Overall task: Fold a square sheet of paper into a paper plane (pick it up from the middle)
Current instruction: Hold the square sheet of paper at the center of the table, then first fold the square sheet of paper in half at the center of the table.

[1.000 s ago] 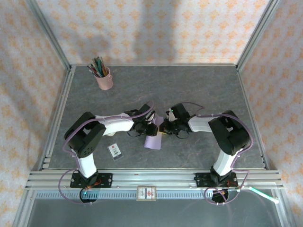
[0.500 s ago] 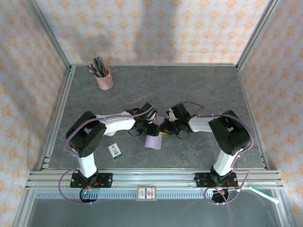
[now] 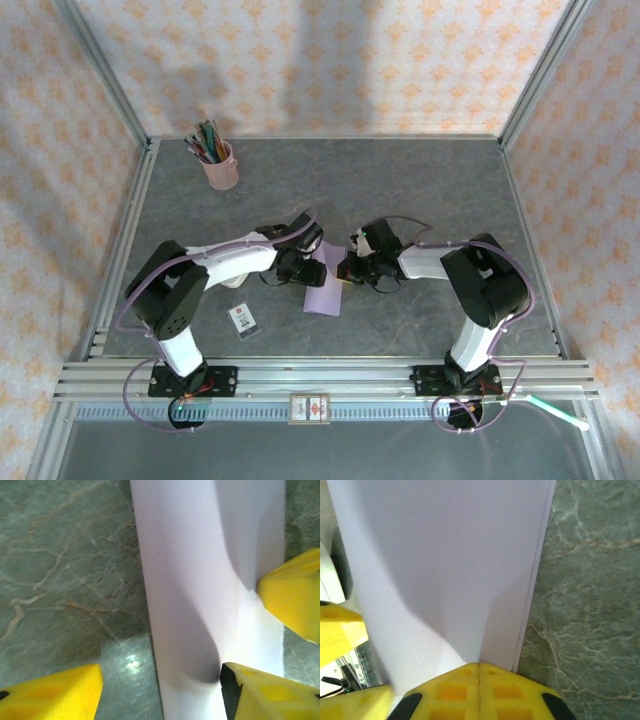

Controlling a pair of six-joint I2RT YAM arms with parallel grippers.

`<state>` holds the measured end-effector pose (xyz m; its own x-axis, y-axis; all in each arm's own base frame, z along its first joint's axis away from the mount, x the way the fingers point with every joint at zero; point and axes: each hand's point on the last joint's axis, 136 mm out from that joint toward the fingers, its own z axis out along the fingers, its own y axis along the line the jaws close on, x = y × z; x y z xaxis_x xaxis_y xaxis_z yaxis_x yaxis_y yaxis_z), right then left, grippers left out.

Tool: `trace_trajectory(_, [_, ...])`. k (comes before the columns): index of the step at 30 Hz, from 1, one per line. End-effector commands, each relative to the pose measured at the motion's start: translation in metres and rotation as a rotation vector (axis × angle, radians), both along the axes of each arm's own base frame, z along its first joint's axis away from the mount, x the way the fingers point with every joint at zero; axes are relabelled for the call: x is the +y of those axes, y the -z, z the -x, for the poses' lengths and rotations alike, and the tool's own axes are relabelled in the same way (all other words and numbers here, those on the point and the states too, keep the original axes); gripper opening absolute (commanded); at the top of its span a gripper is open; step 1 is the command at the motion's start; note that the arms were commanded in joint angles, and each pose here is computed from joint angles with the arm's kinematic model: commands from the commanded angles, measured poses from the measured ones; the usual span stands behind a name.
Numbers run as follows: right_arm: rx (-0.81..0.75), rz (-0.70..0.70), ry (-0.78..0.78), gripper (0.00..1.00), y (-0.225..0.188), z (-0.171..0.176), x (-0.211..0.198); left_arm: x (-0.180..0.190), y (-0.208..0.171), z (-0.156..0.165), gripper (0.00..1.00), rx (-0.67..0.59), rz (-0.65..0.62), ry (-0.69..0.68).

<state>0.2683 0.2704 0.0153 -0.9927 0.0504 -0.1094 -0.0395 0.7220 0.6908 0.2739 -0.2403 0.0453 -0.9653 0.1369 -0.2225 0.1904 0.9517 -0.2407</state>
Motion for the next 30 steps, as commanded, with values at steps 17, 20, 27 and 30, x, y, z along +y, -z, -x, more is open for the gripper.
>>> trace_trajectory(17, [0.11, 0.3, 0.063, 0.02, 0.07, 0.025, -0.05, -0.037, -0.013, -0.009, 0.21, 0.027, 0.296, -0.057])
trace_trajectory(20, [0.108, 0.302, 0.062, 0.02, 0.07, 0.025, -0.051, -0.031, -0.003, -0.01, 0.21, 0.04, 0.301, -0.071])
trace_trajectory(27, [0.108, 0.309, 0.061, 0.02, 0.07, 0.025, -0.051, -0.018, 0.022, -0.007, 0.21, 0.085, 0.307, -0.103])
trace_trajectory(30, [0.106, 0.317, 0.062, 0.02, 0.071, 0.025, -0.053, -0.011, 0.027, -0.005, 0.21, 0.091, 0.304, -0.116])
